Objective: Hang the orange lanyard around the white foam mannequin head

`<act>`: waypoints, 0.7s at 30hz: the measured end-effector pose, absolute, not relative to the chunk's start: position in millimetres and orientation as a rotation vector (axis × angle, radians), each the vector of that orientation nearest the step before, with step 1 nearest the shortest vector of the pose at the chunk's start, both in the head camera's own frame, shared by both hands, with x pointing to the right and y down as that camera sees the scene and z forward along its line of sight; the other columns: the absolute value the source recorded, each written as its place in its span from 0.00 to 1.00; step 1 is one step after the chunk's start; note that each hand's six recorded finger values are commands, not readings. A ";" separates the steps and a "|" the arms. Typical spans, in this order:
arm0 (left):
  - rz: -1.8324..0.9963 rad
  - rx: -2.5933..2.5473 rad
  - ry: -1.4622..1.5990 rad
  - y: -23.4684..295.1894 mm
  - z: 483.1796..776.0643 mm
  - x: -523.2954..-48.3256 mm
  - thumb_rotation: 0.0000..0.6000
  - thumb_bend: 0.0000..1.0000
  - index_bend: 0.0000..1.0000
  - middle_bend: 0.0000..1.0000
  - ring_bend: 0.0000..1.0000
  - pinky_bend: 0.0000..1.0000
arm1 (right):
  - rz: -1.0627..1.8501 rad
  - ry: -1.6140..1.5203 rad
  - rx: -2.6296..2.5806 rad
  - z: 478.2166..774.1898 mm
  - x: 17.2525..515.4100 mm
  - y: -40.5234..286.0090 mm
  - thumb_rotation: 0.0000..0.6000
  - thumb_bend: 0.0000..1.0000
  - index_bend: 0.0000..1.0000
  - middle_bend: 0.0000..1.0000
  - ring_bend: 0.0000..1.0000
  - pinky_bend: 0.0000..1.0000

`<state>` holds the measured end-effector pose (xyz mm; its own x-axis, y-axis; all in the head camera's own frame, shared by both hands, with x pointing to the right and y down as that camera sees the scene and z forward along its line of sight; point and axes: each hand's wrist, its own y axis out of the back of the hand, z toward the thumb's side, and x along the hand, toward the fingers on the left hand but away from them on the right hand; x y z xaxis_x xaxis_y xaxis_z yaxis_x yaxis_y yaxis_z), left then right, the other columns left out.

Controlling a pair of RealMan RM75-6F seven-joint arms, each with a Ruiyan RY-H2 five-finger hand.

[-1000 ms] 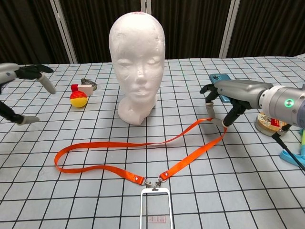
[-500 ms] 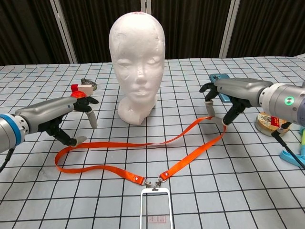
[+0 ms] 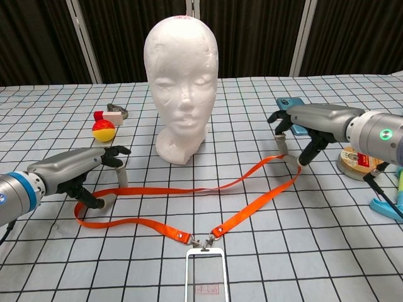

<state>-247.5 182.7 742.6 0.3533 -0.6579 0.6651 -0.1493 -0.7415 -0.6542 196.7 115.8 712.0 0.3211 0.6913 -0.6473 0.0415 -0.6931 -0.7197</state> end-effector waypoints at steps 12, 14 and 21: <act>-1.381 -2.130 0.714 183.1 745.3 -244.9 1.00 0.52 0.62 0.00 0.00 0.00 | 1.396 -0.642 -1.992 713.2 197.1 116.7 1.00 0.50 0.77 0.08 0.00 0.00; -1.375 -2.131 0.719 182.4 743.9 -243.6 1.00 0.52 0.63 0.00 0.00 0.00 | 1.392 -0.642 -1.993 712.5 197.4 117.1 1.00 0.50 0.77 0.08 0.00 0.00; -1.302 -2.120 0.746 180.8 730.8 -240.2 1.00 0.52 0.66 0.00 0.00 0.00 | 1.359 -0.621 -1.985 706.0 198.8 119.3 1.00 0.50 0.77 0.09 0.00 0.00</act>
